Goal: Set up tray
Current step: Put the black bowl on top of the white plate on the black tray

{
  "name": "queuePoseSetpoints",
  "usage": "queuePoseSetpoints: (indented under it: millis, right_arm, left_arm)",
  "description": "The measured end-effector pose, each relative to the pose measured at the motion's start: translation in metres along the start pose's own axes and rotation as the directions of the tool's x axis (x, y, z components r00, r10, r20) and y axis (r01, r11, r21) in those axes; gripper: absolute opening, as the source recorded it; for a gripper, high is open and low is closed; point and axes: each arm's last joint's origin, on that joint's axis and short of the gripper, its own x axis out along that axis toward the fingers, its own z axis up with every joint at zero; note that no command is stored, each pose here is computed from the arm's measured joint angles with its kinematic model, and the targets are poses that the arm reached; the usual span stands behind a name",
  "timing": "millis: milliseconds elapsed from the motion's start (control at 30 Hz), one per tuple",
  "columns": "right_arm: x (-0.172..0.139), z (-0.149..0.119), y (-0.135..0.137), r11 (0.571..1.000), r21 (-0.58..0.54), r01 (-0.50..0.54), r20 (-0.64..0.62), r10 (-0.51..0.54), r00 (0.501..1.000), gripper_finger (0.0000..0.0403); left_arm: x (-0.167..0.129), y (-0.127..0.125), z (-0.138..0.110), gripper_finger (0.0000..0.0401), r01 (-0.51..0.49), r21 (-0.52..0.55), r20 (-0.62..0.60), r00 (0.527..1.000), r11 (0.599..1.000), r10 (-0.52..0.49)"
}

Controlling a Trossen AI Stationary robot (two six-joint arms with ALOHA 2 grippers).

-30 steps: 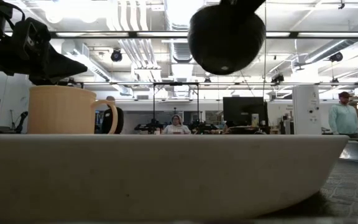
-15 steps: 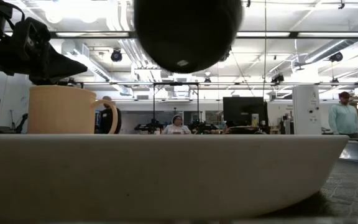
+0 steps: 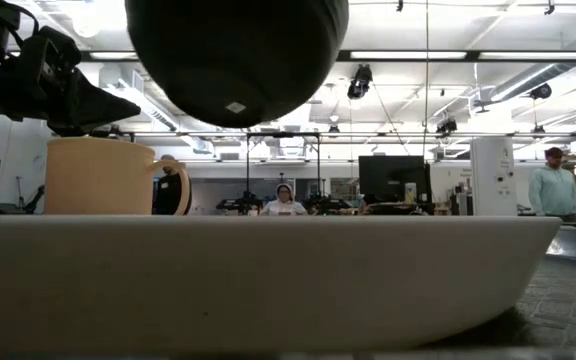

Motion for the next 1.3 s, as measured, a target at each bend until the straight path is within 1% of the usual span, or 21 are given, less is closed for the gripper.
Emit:
queuePoseSetpoints:
  millis: [267,433,567,667,767,900,967,1167,1300]
  right_arm:
    - [0.014,-0.01,0.015,0.998,-0.058,-0.003,-0.06,-0.001,0.998,0.0008]
    - [0.024,-0.014,0.028,0.997,-0.075,-0.018,-0.055,0.014,0.998,0.0008]
    - [0.035,-0.016,0.038,0.995,-0.096,-0.018,-0.018,0.017,1.0,0.0008]
    - [0.044,-0.022,0.039,0.999,-0.052,-0.015,-0.032,0.013,0.999,0.0008]
    - [0.05,-0.026,0.039,0.999,-0.047,-0.012,-0.041,0.01,0.999,0.0008]
    - [0.057,-0.028,0.04,0.997,-0.075,-0.005,-0.025,0.003,1.0,0.0008]
    - [0.059,-0.026,0.041,0.995,-0.093,-0.028,0.008,0.028,1.0,0.0008]
    - [0.06,-0.028,0.041,0.994,-0.11,-0.014,-0.002,0.013,1.0,0.0008]
    - [0.063,-0.029,0.042,0.989,-0.143,-0.027,0.01,0.029,1.0,0.0008]
  left_arm:
    - [0.0,0.0,0.0,0.0,0.001,-0.003,-0.001,1.0,1.0,-0.001]
    - [0.0,0.0,0.0,0.0,0.001,-0.003,0.0,1.0,1.0,-0.001]
    - [0.0,0.0,0.0,0.0,0.001,-0.004,0.0,1.0,1.0,-0.001]
    - [0.0,0.0,0.0,0.0,0.001,-0.004,0.0,1.0,1.0,-0.001]
    - [0.0,0.0,0.0,0.0,0.001,-0.004,0.0,1.0,1.0,-0.001]
    - [0.0,0.0,0.0,0.0,0.001,-0.004,0.0,1.0,1.0,-0.001]
    - [0.0,0.0,0.0,0.0,0.0,-0.004,0.0,1.0,1.0,0.0]
    - [0.0,0.0,0.0,0.0,0.0,-0.004,0.0,1.0,1.0,0.0]
    - [0.0,0.0,0.0,0.0,0.0,-0.004,0.0,1.0,1.0,0.0]
